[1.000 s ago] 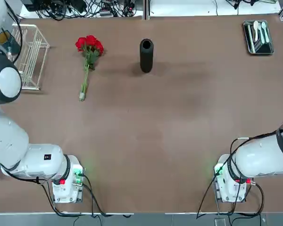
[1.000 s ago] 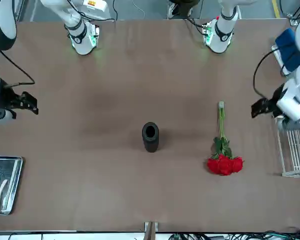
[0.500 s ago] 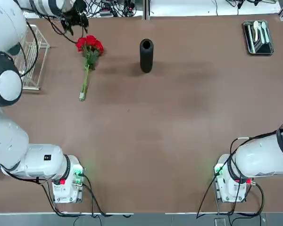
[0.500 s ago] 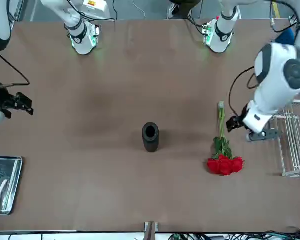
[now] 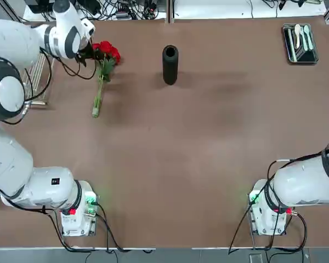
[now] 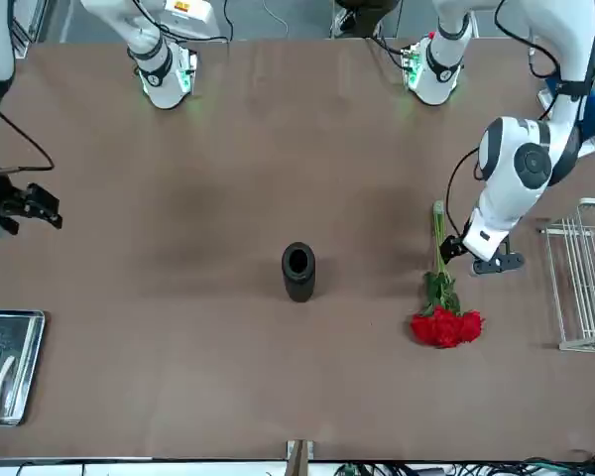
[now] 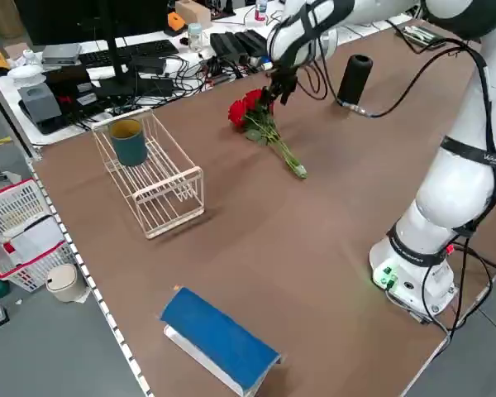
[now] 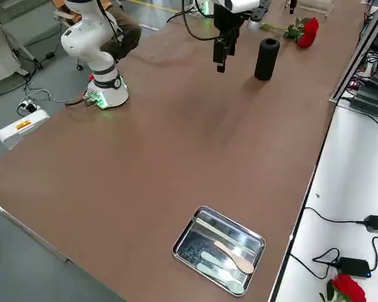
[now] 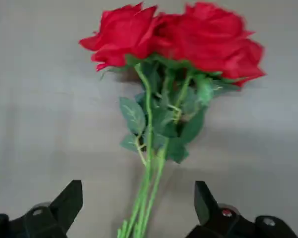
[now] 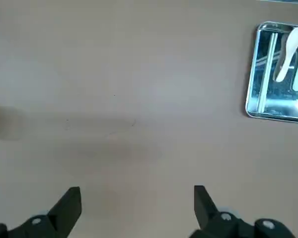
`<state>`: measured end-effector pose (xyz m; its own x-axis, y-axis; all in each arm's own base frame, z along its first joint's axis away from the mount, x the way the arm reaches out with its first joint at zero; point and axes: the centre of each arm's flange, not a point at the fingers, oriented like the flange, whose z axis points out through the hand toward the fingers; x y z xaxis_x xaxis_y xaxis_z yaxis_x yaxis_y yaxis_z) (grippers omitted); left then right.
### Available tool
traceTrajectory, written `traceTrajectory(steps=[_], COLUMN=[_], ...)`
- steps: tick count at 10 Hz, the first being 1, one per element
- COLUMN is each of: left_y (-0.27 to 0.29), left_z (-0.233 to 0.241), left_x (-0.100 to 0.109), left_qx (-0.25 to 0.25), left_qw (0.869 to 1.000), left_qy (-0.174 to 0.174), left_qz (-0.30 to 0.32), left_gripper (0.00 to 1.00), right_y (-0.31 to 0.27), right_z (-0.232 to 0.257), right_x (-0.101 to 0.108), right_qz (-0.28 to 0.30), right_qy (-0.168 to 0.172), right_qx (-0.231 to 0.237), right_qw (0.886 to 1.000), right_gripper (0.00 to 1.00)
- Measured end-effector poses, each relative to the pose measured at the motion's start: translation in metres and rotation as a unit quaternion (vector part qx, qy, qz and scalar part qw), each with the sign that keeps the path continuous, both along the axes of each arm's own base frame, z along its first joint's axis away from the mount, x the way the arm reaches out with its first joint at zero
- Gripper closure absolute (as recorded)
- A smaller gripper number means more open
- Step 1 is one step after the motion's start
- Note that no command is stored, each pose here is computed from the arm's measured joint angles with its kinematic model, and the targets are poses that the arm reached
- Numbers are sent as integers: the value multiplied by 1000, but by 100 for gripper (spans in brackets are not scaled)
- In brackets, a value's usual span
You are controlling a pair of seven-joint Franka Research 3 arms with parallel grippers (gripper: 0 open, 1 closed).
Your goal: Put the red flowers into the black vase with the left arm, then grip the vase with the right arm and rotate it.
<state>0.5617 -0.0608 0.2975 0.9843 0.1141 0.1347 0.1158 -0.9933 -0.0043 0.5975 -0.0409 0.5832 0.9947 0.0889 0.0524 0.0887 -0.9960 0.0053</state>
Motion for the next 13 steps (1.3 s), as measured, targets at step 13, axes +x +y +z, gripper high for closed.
traceTrajectory(steps=[13], left_y=[12], left_z=[-126], left_x=[-8], left_qx=[-32], left_qw=[999], left_qy=[15], left_qz=[15], left_gripper=[14], right_y=[9], right_z=[-1], right_x=[0], right_qz=[9], right_qy=[3], right_qx=[2], right_qw=[1000], right_gripper=[0])
